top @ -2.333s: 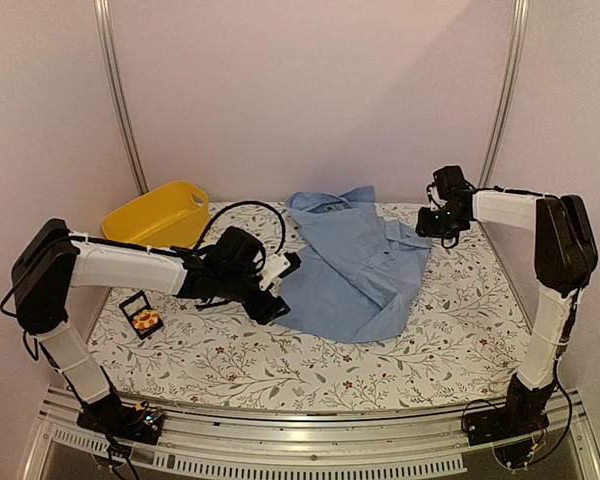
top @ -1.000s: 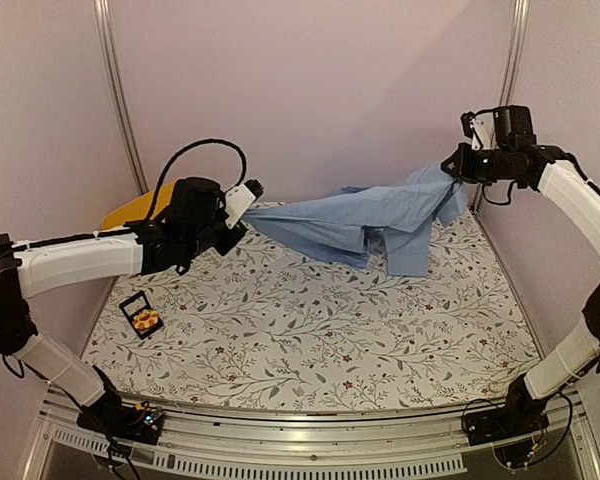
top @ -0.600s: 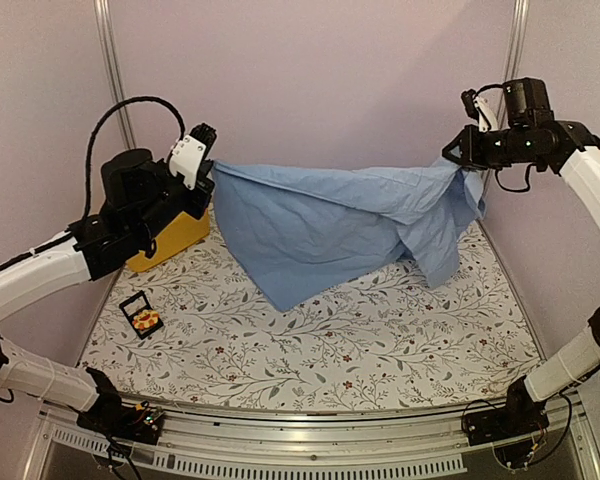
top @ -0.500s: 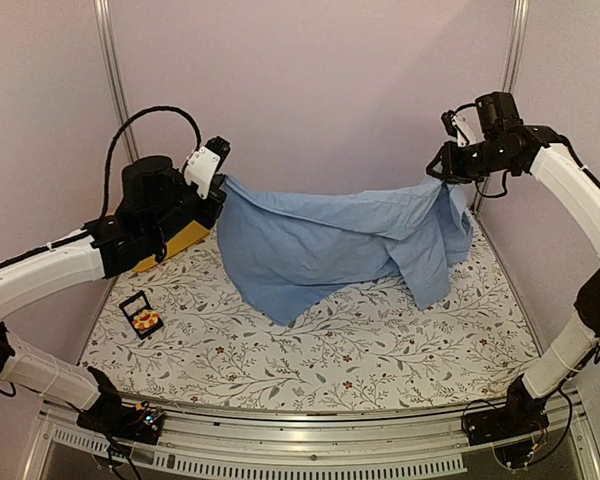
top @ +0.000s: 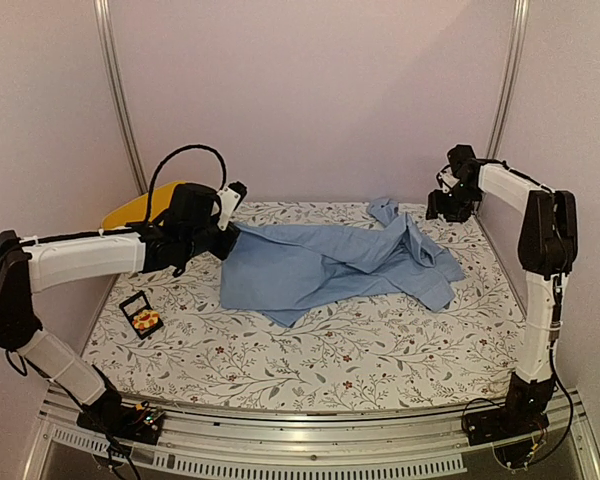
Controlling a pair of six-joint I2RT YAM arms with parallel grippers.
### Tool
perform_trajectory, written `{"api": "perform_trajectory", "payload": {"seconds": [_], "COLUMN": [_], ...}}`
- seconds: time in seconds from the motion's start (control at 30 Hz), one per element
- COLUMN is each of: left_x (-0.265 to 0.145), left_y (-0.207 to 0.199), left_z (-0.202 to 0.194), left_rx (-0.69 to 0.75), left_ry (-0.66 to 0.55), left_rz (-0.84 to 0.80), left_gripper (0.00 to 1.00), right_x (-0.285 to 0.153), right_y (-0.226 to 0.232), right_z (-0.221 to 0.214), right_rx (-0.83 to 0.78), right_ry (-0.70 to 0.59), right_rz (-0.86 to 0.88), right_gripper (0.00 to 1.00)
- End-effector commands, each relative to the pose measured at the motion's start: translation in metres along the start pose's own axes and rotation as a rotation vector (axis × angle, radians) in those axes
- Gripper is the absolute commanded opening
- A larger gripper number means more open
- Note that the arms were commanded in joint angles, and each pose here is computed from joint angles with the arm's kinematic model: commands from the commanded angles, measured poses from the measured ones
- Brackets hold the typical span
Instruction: Pin the brooch onto the clothing
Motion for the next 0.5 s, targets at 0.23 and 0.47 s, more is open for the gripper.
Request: {"api": "perform_trajectory", "payload": {"seconds": [0.23,0.47], "left_x": [0.005,0.006], "left_y": [0.009,0.010], "left_z": [0.010,0.011], "left_rx": [-0.028,-0.027], "left_ry": [-0.004,-0.008], "left_rz": [0.033,0.032], "left_gripper": [0.00,0.00], "right_x": [-0.075,-0.044], "right_y": [0.081,0.109], "right_z": [-0.076,-0.093], "right_rx": [-0.153,0.002], "right_ry": [-0.150,-0.134], "right_rz": [0.072,0.339], "right_gripper": [0.39,0.25]}}
Point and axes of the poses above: each gripper's point midway between its finger pads, its own x axis out along the fingers, its own y axis along the line the jaws close on, z = x × y, the point moved 8 cm from there along -x, back along the fingers, and after that the axes turned 9 degrees about -x, right-handed, at the moved point
